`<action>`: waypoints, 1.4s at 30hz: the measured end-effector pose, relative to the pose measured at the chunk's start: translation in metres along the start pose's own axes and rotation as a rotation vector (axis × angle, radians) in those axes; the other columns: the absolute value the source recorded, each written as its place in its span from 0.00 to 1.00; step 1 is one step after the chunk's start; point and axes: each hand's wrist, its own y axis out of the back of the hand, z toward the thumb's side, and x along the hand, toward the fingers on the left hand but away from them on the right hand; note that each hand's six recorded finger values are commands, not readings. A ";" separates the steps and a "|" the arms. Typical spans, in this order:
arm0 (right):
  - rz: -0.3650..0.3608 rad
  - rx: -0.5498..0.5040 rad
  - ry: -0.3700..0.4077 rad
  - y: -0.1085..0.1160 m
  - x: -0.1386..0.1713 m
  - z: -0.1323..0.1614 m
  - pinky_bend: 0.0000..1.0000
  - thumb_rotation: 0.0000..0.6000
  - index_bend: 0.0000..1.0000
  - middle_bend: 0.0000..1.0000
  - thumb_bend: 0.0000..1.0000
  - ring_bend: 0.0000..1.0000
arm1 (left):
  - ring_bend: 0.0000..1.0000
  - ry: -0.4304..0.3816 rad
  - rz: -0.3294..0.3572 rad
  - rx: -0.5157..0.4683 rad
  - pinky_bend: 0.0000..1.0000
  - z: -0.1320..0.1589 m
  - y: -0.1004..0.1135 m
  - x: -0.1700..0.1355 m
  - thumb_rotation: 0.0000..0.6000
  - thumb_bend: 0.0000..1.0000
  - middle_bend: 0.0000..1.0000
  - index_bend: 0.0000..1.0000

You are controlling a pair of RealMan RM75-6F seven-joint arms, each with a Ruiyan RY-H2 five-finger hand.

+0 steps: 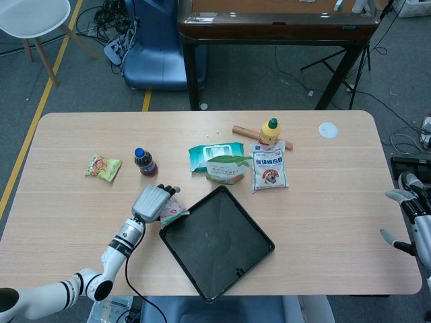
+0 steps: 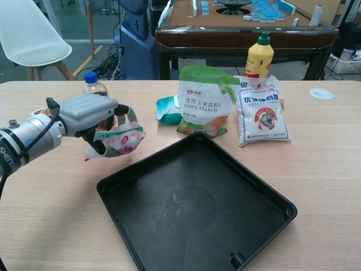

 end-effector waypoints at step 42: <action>0.003 -0.006 -0.026 -0.004 0.000 -0.008 0.12 1.00 0.26 0.25 0.15 0.11 | 0.21 0.067 -0.245 -0.531 0.43 -0.013 -0.013 0.028 1.00 0.18 0.21 0.00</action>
